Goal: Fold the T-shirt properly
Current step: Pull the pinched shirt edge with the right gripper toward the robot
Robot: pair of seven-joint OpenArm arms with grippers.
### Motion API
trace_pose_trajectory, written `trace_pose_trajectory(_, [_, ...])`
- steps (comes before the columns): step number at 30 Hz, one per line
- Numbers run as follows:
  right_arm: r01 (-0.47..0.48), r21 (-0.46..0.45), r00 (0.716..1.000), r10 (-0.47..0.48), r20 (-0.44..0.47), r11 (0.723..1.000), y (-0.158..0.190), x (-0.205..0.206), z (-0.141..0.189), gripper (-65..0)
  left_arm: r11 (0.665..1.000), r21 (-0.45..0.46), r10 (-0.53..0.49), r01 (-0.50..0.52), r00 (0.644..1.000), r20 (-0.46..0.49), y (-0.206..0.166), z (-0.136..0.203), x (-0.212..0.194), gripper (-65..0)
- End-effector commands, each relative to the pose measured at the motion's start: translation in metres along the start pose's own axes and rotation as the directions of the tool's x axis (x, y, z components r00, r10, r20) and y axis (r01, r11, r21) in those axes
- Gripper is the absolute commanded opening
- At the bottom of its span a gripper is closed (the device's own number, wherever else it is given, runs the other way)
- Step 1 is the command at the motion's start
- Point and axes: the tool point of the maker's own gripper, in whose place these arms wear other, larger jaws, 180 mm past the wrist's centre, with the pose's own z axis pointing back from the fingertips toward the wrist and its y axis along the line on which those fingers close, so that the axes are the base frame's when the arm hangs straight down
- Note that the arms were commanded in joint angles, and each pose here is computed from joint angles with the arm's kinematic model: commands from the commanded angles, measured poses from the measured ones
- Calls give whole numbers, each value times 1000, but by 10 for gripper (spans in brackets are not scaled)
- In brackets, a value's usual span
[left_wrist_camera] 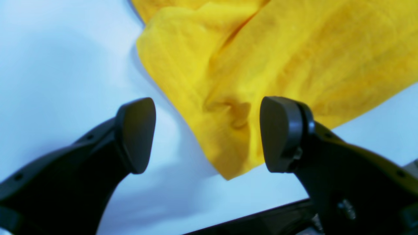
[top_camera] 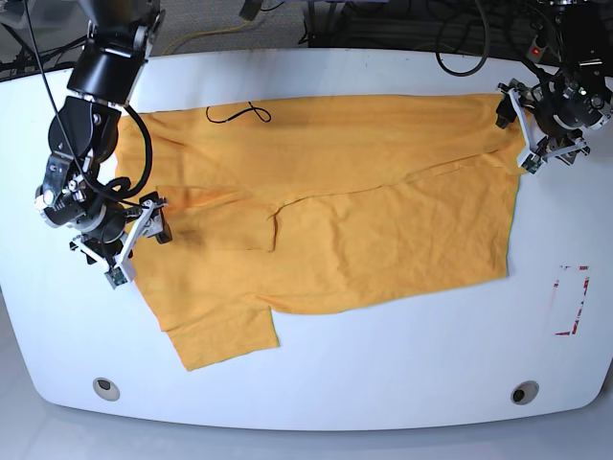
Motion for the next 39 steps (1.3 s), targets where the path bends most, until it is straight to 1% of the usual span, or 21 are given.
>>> trace_pose_trajectory(1, [-14,-52,999,16,41,999,-12,1,20,-198,1000,-6,13,-13,999,45,-5,1,11,-197])
trace_pose_trajectory(4, [21,-91,999,-18,31,996,-20,-18,33,-198,999,-22,33,-32,998,57,-14,-2,14,-197])
trace_pose_trajectory(7, [58,-120,998,-58,-4,991,-26,-46,43,-198,998,-37,53,-50,996,66,-22,-5,15,-197])
trace_pose_trajectory(14, [145,-165,985,-158,-71,976,-36,-99,59,-198,998,-35,58,-56,997,44,-21,-5,7,-197])
trace_pose_trajectory(19, [172,-155,974,-191,-118,973,-32,-120,56,-198,999,-27,46,-46,999,13,-13,-5,-3,-197])
trace_pose_trajectory(22, [197,-152,965,-219,-146,969,-31,-135,54,-198,996,-44,73,-74,997,-22,-14,-13,-16,-197])
trace_pose_trajectory(24, [228,-146,952,-251,-173,963,-29,-151,54,-198,993,-60,94,-97,994,-48,-16,-19,-26,-197])
trace_pose_trajectory(28, [263,-132,939,-285,-191,956,-22,-162,49,-198,992,-65,108,-110,994,-32,-16,-22,-25,-197])
trace_pose_trajectory(31, [268,-123,934,-289,-208,955,-16,-170,49,-206,992,-65,108,-110,994,-32,-16,-22,-25,-197])
trace_pose_trajectory(32, [274,-117,931,-294,-216,955,-11,-174,48,-227,992,-65,108,-111,993,-35,-16,-22,-26,-197])
trace_pose_trajectory(34, [283,-109,928,-301,-219,953,-5,-176,46,-292,991,-68,109,-111,993,-42,-17,-22,-29,-197])
trace_pose_trajectory(35, [290,-103,926,-306,-222,951,-1,-178,45,-363,991,-71,108,-111,993,-49,-19,-21,-32,-197])
trace_pose_trajectory(37, [297,-101,924,-313,-222,949,2,-180,44,-469,991,-74,106,-110,993,-55,-22,-20,-35,-197])
trace_pose_trajectory(38, [300,-98,922,-315,-224,949,4,-181,45,-534,991,-76,104,-108,993,-60,-23,-20,-37,-197])
trace_pose_trajectory(39, [301,-98,920,-316,-233,949,5,-185,46,-568,991,-78,102,-107,993,-65,-25,-19,-39,-197])
